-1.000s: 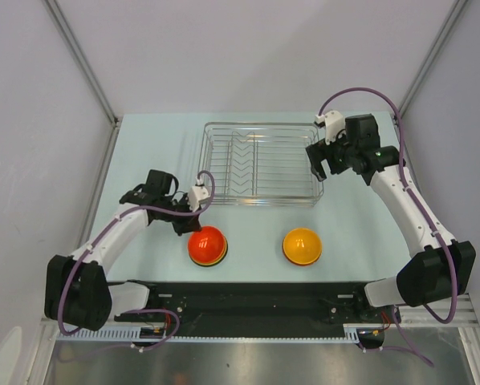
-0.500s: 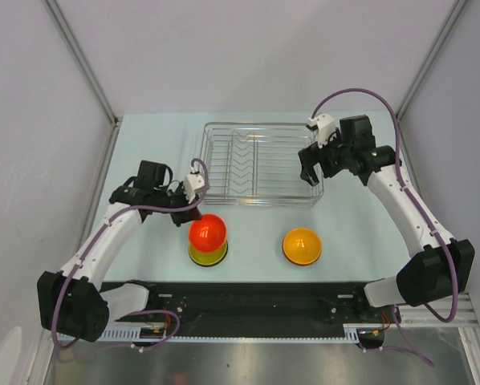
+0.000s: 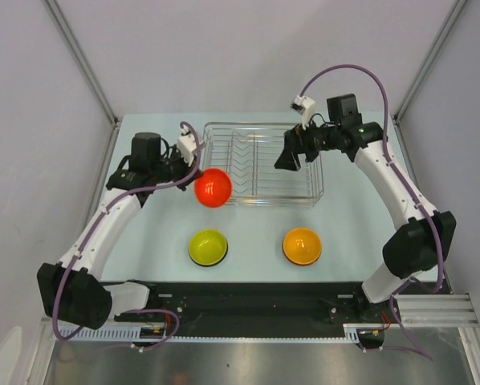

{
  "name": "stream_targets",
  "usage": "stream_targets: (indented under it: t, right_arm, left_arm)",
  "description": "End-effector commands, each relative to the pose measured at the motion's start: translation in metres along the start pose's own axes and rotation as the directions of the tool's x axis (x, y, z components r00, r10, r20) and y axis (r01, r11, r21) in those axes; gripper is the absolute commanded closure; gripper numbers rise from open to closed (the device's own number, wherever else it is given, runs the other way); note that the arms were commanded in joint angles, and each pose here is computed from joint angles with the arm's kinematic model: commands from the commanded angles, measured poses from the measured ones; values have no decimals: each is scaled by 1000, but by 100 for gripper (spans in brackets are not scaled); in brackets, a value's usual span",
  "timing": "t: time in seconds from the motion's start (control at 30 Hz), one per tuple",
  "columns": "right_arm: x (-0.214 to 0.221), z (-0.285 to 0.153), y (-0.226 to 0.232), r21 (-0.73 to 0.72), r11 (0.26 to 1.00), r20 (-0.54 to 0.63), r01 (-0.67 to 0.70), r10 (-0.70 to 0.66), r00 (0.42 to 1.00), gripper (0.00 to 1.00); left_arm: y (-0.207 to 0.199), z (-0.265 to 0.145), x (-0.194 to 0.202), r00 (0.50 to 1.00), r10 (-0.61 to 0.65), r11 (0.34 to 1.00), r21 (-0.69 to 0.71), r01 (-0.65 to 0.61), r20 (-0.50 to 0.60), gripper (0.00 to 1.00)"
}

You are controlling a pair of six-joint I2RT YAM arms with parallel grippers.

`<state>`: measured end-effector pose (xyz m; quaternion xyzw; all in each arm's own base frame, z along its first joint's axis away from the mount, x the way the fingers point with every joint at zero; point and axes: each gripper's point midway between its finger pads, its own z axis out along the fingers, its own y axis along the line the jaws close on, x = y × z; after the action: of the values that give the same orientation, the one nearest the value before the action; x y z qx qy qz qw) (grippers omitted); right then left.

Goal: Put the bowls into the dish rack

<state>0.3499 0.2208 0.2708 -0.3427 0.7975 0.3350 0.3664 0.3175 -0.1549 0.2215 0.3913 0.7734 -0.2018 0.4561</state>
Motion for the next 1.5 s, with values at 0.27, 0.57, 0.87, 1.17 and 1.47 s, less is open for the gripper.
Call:
stream_targets:
  t: [0.27, 0.57, 0.87, 1.17, 1.47]
  right_arm:
    - [-40, 33, 40, -396, 909, 3, -128, 140, 990, 0]
    - [-43, 67, 23, -231, 970, 6, -74, 77, 997, 1]
    - [-44, 102, 13, -49, 998, 5, -36, 37, 999, 11]
    - [-51, 113, -5, 120, 993, 41, 15, -20, 999, 18]
    - [-47, 115, -7, 227, 972, 27, 66, -74, 997, 37]
  left_arm:
    - [30, 25, -97, 982, 30, 998, -62, -19, 188, 100]
    - [36, 59, -79, 995, -23, 999, -47, 28, 101, 100]
    - [33, 62, -84, 992, -61, 997, -36, 66, 106, 100]
    - [21, 58, -89, 989, -87, 996, 1, 87, 116, 100]
    - [20, 63, -79, 991, -96, 995, -1, 97, 93, 100]
